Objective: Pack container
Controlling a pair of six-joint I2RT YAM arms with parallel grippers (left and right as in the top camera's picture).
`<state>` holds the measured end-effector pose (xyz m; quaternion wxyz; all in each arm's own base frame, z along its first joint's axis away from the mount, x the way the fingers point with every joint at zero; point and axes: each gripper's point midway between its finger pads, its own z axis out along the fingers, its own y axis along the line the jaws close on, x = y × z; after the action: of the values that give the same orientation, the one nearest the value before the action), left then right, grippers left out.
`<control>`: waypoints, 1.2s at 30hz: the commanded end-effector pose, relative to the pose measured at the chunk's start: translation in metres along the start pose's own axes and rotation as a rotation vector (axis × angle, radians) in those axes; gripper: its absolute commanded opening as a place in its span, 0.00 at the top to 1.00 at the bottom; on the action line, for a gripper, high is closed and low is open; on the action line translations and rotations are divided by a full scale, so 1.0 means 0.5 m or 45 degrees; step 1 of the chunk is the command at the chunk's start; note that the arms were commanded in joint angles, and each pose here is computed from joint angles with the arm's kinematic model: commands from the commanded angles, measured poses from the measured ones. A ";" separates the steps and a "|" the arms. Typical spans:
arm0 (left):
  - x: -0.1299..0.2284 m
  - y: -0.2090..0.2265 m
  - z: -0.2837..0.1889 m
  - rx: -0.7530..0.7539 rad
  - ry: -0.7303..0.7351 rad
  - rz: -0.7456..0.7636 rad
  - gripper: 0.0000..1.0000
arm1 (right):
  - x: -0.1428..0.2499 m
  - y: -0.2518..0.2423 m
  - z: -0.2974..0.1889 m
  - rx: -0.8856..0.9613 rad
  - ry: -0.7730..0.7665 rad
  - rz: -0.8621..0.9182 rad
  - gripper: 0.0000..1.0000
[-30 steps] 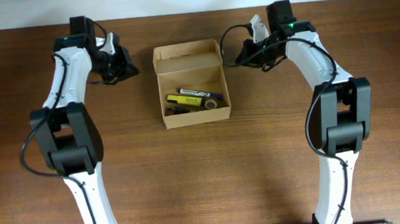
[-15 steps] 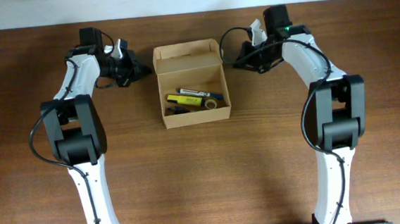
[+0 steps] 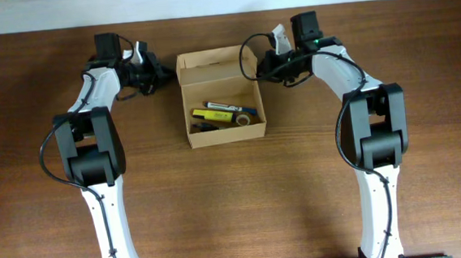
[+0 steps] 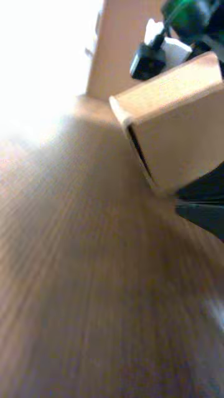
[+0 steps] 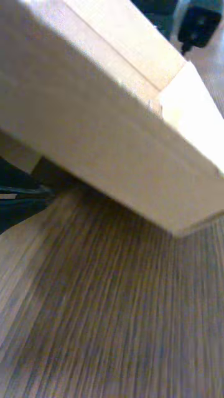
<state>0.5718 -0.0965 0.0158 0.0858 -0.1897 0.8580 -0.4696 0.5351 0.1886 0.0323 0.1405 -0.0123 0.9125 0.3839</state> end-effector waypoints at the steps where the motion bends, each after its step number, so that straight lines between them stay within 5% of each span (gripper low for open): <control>1: -0.009 -0.024 0.011 0.108 0.008 -0.044 0.97 | 0.005 0.024 0.009 -0.081 0.016 -0.012 0.96; 22: -0.014 -0.014 0.016 0.080 -0.010 -0.105 0.98 | -0.015 0.067 0.003 -0.227 -0.016 -0.060 0.96; 36: -0.050 -0.254 -0.062 0.590 0.024 0.318 0.98 | -0.067 0.166 -0.051 -0.415 -0.084 -0.242 0.96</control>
<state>0.6219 -0.1166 0.1176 0.2053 -0.0752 0.7614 -0.6103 0.5452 0.2179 0.0809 0.1769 -0.0703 0.8508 0.4898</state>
